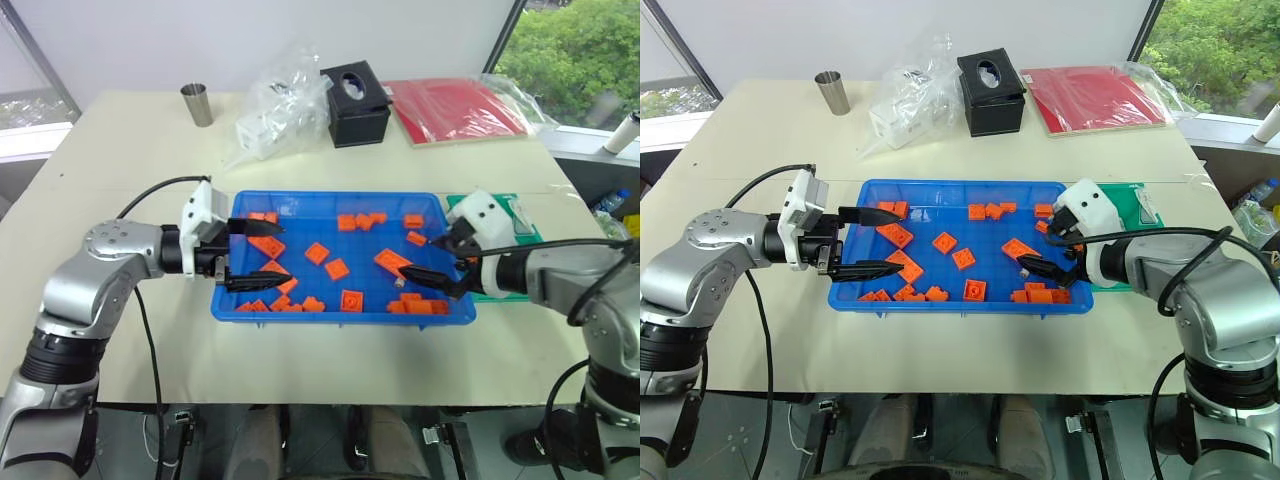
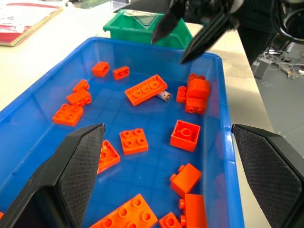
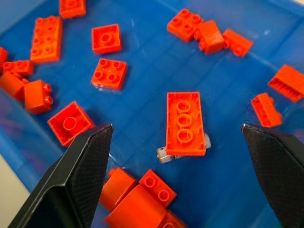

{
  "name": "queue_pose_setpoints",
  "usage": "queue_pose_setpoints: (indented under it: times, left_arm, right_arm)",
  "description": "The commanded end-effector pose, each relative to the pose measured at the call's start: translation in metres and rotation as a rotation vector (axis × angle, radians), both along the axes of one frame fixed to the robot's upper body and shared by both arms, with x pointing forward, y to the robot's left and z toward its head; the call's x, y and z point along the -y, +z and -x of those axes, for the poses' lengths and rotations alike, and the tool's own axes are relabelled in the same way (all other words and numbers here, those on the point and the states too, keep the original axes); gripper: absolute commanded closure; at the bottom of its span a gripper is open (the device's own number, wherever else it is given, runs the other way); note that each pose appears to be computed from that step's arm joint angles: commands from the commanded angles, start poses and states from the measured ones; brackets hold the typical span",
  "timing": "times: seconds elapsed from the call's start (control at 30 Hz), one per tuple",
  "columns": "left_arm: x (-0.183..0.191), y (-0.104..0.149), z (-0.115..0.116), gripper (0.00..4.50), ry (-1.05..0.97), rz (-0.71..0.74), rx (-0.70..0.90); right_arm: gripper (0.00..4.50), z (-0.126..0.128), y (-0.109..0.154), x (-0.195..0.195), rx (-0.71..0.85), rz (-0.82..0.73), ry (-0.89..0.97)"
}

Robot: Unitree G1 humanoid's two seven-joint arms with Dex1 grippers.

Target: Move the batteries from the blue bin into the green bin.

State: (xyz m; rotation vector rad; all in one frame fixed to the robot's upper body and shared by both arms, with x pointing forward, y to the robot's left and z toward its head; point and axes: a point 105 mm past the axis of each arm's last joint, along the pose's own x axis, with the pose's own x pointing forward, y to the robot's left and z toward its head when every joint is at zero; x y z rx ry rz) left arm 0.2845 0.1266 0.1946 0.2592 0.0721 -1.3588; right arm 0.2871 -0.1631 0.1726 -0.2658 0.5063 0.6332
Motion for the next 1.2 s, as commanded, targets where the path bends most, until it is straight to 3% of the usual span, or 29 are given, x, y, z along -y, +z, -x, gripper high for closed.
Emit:
queue_pose_setpoints:
  times: [0.03,0.53,0.67,0.7,0.8,1.0,1.17,1.2]
  left_arm:
    - [-0.001,0.011,0.002,0.00,0.003,0.007,0.051]
    - [-0.007,0.015,0.004,0.00,0.027,-0.002,0.064]
    - [-0.006,0.015,0.005,0.00,0.020,-0.002,0.061]
    - [-0.006,0.015,0.005,0.00,0.019,-0.001,0.061]
    - [-0.005,0.014,0.005,0.00,0.014,0.002,0.060]
    - [-0.002,0.011,0.004,0.00,-0.004,0.011,0.056]
    - [0.004,0.009,0.003,0.00,-0.026,0.019,0.054]
    - [0.005,0.009,0.002,0.00,-0.030,0.020,0.053]
  right_arm:
    - [0.05,-0.012,-0.004,-0.008,0.027,-0.007,-0.010]
    - [0.05,-0.041,-0.052,-0.015,-0.003,0.032,-0.030]
    - [1.28,-0.043,-0.054,-0.012,0.000,0.032,-0.037]
    - [1.93,-0.043,-0.055,-0.012,0.000,0.032,-0.035]
    - [3.24,-0.042,-0.053,-0.013,0.008,0.035,-0.025]
    - [3.25,-0.060,-0.016,-0.060,0.144,-0.054,0.065]
    - [3.25,-0.066,-0.008,-0.118,0.149,-0.110,0.171]
    - [2.21,-0.067,-0.007,-0.127,0.145,-0.119,0.181]
